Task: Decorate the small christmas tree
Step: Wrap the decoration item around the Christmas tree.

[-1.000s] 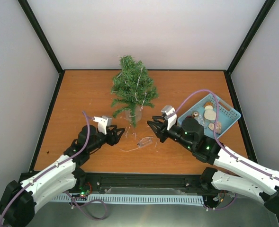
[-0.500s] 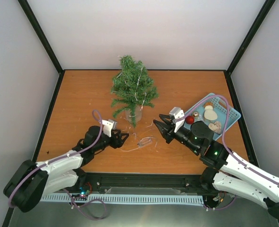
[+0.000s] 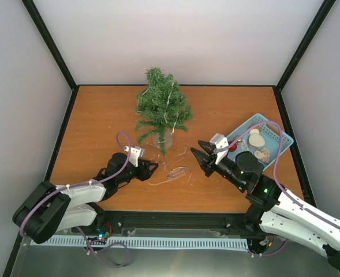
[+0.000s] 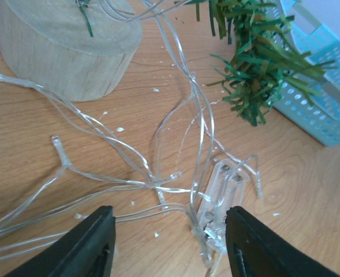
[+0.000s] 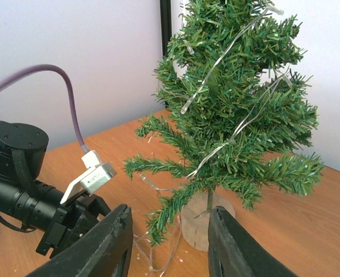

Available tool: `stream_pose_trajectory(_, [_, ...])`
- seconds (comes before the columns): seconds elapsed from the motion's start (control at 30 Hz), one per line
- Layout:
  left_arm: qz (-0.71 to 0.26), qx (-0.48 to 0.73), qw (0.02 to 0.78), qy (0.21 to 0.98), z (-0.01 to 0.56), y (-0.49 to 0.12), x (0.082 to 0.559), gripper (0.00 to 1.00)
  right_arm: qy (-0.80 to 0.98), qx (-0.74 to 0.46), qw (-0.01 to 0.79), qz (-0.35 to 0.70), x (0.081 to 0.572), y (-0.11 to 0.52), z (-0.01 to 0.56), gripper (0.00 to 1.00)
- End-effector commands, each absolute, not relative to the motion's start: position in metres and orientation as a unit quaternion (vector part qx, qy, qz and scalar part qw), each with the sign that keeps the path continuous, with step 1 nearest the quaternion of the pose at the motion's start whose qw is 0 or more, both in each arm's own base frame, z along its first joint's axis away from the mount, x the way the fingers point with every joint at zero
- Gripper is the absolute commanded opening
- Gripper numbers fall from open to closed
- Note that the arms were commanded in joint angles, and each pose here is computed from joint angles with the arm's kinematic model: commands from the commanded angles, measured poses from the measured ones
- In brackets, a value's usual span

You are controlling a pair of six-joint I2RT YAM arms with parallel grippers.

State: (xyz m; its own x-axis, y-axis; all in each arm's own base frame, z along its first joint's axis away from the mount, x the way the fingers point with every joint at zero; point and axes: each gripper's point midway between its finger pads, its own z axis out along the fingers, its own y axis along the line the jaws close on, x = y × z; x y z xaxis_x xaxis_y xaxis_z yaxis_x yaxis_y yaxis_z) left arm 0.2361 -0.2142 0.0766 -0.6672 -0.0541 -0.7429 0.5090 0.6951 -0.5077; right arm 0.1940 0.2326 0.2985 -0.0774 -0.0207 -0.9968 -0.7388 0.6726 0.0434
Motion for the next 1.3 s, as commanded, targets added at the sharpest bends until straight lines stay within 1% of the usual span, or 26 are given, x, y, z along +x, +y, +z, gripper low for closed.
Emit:
stream_pose_trajectory(0.0, [-0.419,0.147,0.404,0.8,0.104,-0.23,0.237,0.58,0.664,-0.282,0.632,0.282,0.192,0.228,0.304,0.38])
stream_pose_trajectory(0.13, [-0.433,0.15,0.401,0.793,0.107,-0.234,0.235,0.64,0.662,-0.279,0.637,0.28,0.191,0.224,0.301,0.38])
stream_pose_trajectory(0.23, [-0.41,0.146,0.397,0.808,0.096,-0.232,0.242,0.64,0.661,-0.279,0.64,0.277,0.19,0.221,0.301,0.38])
stream_pose_trajectory(0.3, [-0.404,0.147,0.395,0.812,0.091,-0.232,0.245,0.62,0.66,-0.28,0.64,0.276,0.189,0.22,0.301,0.39])
stream_pose_trajectory(0.4, [-0.398,0.142,0.389,0.819,0.085,-0.232,0.248,0.54,0.658,-0.279,0.643,0.274,0.188,0.218,0.303,0.39])
stream_pose_trajectory(0.47, [-0.391,0.143,0.392,0.82,0.085,-0.231,0.25,0.46,0.656,-0.279,0.645,0.273,0.187,0.216,0.303,0.39])
stream_pose_trajectory(0.53, [-0.379,0.14,0.406,0.819,0.09,-0.227,0.252,0.26,0.659,-0.28,0.644,0.27,0.187,0.214,0.302,0.39])
stream_pose_trajectory(0.6, [-0.362,0.132,0.431,0.816,0.099,-0.219,0.257,0.1,0.661,-0.28,0.643,0.267,0.186,0.212,0.299,0.39])
stream_pose_trajectory(0.63, [-0.357,0.129,0.442,0.813,0.104,-0.216,0.259,0.04,0.662,-0.279,0.642,0.266,0.186,0.211,0.298,0.39])
stream_pose_trajectory(0.67, [-0.35,0.125,0.451,0.812,0.107,-0.213,0.261,0.01,0.663,-0.28,0.642,0.266,0.186,0.21,0.296,0.39])
stream_pose_trajectory(0.7, [-0.342,0.122,0.457,0.812,0.11,-0.211,0.263,0.01,0.663,-0.28,0.642,0.265,0.185,0.21,0.295,0.39])
stream_pose_trajectory(0.8, [-0.335,0.117,0.466,0.811,0.117,-0.208,0.266,0.01,0.661,-0.28,0.646,0.259,0.185,0.207,0.296,0.39])
stream_pose_trajectory(0.87, [-0.356,0.13,0.473,0.796,0.127,-0.214,0.262,0.02,0.662,-0.28,0.647,0.255,0.185,0.206,0.295,0.39])
stream_pose_trajectory(0.9, [-0.368,0.138,0.472,0.789,0.132,-0.218,0.26,0.09,0.662,-0.28,0.647,0.254,0.185,0.205,0.295,0.39])
stream_pose_trajectory(0.93, [-0.376,0.145,0.468,0.786,0.133,-0.222,0.259,0.18,0.663,-0.279,0.648,0.253,0.186,0.204,0.295,0.39])
stream_pose_trajectory(0.97, [-0.382,0.152,0.46,0.787,0.132,-0.226,0.258,0.26,0.662,-0.278,0.649,0.252,0.185,0.204,0.295,0.39])
stream_pose_trajectory(1.1, [-0.406,0.166,0.438,0.785,0.124,-0.237,0.255,0.46,0.657,-0.279,0.653,0.254,0.185,0.204,0.296,0.39])
stream_pose_trajectory(1.17, [-0.424,0.167,0.428,0.78,0.122,-0.242,0.252,0.51,0.655,-0.28,0.654,0.254,0.184,0.204,0.298,0.39])
stream_pose_trajectory(1.27, [-0.437,0.166,0.417,0.779,0.116,-0.246,0.251,0.53,0.653,-0.282,0.656,0.252,0.184,0.203,0.3,0.39])
